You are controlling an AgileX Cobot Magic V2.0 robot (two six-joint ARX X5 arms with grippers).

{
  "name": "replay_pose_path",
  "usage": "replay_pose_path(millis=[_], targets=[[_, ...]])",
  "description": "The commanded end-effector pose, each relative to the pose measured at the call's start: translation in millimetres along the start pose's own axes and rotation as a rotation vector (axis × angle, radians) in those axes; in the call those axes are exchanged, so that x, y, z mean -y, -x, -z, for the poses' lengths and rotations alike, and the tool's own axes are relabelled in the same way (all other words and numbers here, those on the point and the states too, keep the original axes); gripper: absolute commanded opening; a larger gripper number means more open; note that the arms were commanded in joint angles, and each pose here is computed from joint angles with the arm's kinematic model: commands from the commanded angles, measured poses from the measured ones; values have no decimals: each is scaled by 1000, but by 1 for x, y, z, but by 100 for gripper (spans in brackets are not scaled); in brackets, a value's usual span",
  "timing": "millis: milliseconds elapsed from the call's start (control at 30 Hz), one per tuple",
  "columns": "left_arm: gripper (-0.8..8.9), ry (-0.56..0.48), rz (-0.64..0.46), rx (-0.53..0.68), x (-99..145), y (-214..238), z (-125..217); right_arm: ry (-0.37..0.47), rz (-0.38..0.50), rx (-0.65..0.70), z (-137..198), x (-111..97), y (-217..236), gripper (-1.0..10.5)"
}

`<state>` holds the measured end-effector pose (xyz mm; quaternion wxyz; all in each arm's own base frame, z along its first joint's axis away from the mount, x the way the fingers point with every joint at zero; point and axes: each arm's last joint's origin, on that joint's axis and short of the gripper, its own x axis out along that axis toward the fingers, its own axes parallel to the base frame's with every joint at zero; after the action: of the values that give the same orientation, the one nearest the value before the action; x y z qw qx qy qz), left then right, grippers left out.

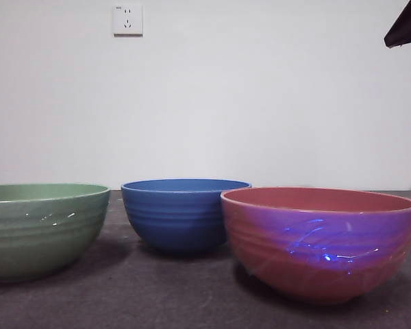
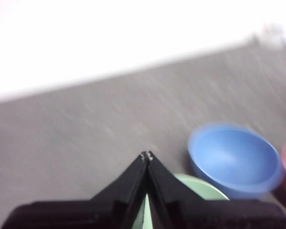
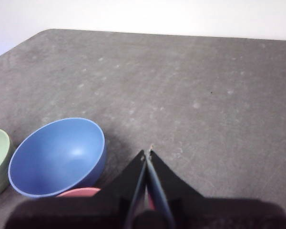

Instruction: Pick up the green bowl on the top,put the green bowl on the left,pick up the red bowl in the middle,put the red bowl on the right

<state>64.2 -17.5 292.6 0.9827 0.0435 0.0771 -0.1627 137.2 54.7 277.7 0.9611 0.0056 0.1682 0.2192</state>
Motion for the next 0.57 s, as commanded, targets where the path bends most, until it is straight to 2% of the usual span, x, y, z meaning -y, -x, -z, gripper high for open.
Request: replay_pose_path(millis=[33,100,233,400,567], targets=[[-4,-23,-107,46,-4,8,18,-9,-1,-3,1,0,0,3],[-4,-18,-193,67,-7,6,32,-10,-1,-4,1,0,0,2],[-4,-2,-262,66,-13,-11,68,-10,0,-6,2,0,0,3],[-4,48,-277,39,-19,-38,113,-10,-1,-7,2,0,0,3],[-4,109,-269,-22,-19,-48,140,-10,0,-6,2,0,0,2]])
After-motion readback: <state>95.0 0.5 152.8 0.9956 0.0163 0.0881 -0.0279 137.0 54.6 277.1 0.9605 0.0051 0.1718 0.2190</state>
